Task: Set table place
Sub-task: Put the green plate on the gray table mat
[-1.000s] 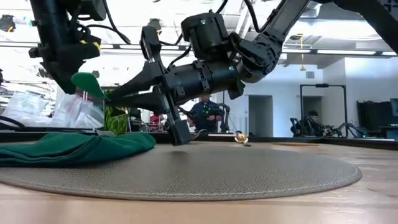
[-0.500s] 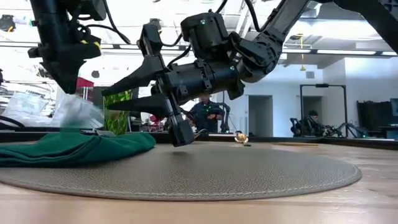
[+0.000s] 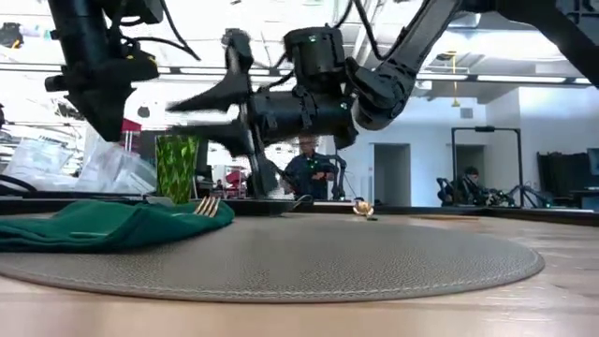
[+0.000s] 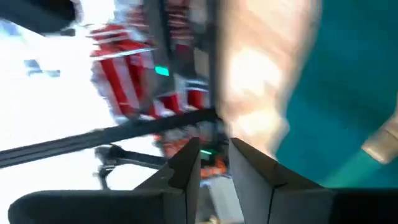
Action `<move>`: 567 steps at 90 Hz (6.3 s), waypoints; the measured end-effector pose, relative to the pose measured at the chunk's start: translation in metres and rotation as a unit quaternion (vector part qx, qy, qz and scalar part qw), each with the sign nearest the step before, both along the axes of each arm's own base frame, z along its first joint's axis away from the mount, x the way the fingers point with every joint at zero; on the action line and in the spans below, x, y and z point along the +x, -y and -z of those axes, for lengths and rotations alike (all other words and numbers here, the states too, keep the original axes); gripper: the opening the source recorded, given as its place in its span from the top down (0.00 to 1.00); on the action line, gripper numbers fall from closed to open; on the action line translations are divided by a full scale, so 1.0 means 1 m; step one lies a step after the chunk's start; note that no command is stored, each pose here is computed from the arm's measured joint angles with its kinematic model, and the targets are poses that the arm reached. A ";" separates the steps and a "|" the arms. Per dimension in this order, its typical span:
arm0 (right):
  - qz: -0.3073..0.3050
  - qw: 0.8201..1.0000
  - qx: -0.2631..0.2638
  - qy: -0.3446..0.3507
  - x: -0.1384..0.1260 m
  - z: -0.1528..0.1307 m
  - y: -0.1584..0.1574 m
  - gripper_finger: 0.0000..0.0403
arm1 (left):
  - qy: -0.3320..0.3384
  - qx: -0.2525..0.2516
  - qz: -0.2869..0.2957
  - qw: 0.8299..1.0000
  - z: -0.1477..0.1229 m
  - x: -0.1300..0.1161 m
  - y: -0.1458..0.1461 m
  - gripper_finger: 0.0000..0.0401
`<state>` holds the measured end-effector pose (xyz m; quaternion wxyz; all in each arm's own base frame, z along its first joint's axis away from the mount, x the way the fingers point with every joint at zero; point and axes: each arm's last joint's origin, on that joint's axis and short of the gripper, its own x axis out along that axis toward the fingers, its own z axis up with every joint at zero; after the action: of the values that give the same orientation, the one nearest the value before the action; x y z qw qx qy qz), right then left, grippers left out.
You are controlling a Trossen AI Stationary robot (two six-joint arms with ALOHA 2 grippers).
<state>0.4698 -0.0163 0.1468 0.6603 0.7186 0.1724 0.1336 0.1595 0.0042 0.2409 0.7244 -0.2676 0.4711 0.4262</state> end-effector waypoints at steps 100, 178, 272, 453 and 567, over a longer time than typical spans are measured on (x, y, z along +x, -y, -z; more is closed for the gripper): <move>0.037 0.867 -0.368 -0.334 -0.109 -0.052 0.210 0.61 | 0.116 -0.116 -0.117 0.979 0.014 0.001 -0.127 0.56; 0.000 0.897 -0.336 -0.289 -0.099 -0.014 0.223 0.62 | 0.198 -0.171 -0.244 0.934 0.086 0.034 -0.158 0.48; -0.010 0.896 -0.253 -0.364 -0.066 -0.001 0.253 0.66 | 0.343 -0.171 -0.288 0.877 0.093 0.012 -0.153 0.48; 0.004 0.917 -0.184 -0.353 -0.095 -0.006 0.288 0.66 | 0.330 -0.211 -0.302 0.869 0.107 0.016 -0.155 0.90; -0.135 0.820 -0.436 -0.346 -0.087 -0.044 0.300 0.57 | 0.336 -0.232 -0.252 0.877 0.105 0.024 -0.148 0.90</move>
<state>0.3827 -0.3168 0.1904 0.7768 0.3246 0.5250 -0.1249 0.1836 0.1524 0.1356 0.6245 -0.6645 0.2015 0.3574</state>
